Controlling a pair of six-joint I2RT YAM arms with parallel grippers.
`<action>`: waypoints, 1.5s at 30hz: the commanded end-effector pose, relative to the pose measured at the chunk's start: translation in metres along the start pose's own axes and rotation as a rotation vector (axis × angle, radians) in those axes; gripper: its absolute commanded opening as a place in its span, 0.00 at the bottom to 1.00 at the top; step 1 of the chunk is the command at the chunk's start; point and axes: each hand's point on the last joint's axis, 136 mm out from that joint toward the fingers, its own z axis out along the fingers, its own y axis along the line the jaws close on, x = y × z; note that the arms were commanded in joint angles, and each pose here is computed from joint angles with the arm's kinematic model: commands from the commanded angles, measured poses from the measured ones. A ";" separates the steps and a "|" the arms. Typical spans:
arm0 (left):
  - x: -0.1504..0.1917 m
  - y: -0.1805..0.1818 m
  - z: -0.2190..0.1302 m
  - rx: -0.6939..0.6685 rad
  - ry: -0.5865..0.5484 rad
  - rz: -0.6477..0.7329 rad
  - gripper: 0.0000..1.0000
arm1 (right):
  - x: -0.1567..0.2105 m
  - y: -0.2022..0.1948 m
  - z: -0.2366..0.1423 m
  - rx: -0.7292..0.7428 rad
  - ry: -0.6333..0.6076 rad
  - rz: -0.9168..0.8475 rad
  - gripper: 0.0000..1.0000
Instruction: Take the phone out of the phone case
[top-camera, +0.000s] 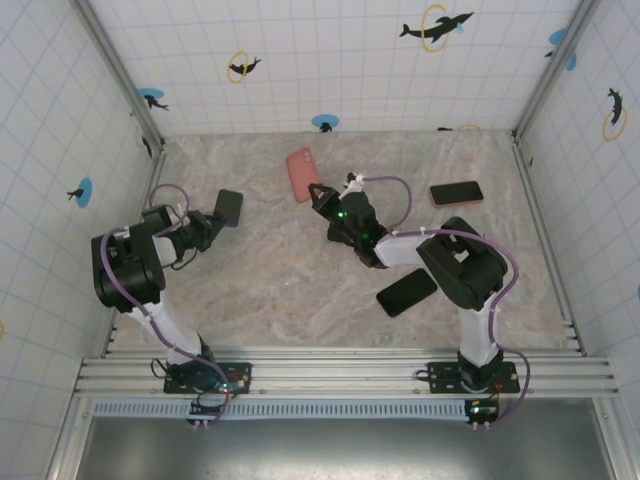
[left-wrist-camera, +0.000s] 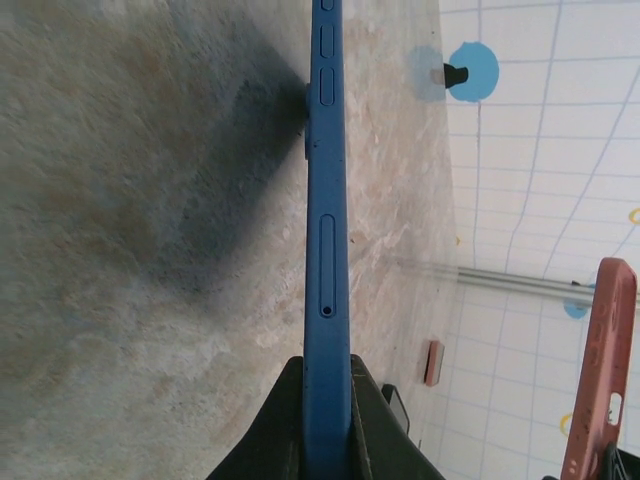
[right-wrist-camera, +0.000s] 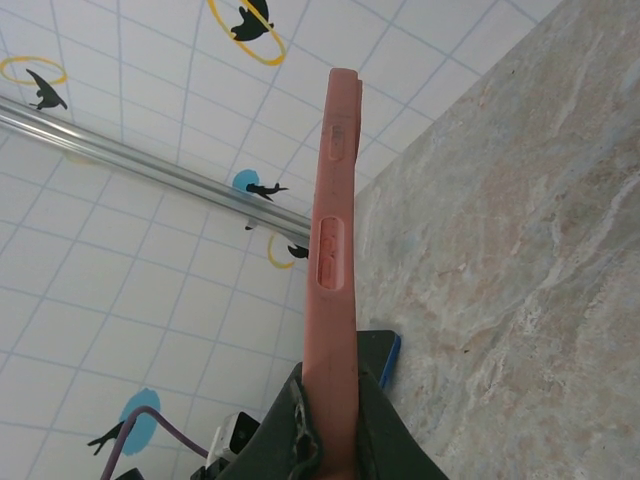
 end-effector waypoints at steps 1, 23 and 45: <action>-0.004 -0.002 -0.003 0.049 -0.010 0.023 0.07 | 0.001 0.010 0.007 -0.019 -0.008 -0.010 0.01; 0.007 0.029 -0.009 -0.009 0.036 -0.027 0.34 | 0.021 0.027 0.017 -0.060 0.077 -0.086 0.01; 0.013 0.079 -0.026 -0.291 0.053 -0.040 0.45 | 0.030 0.024 0.024 -0.032 0.131 -0.136 0.02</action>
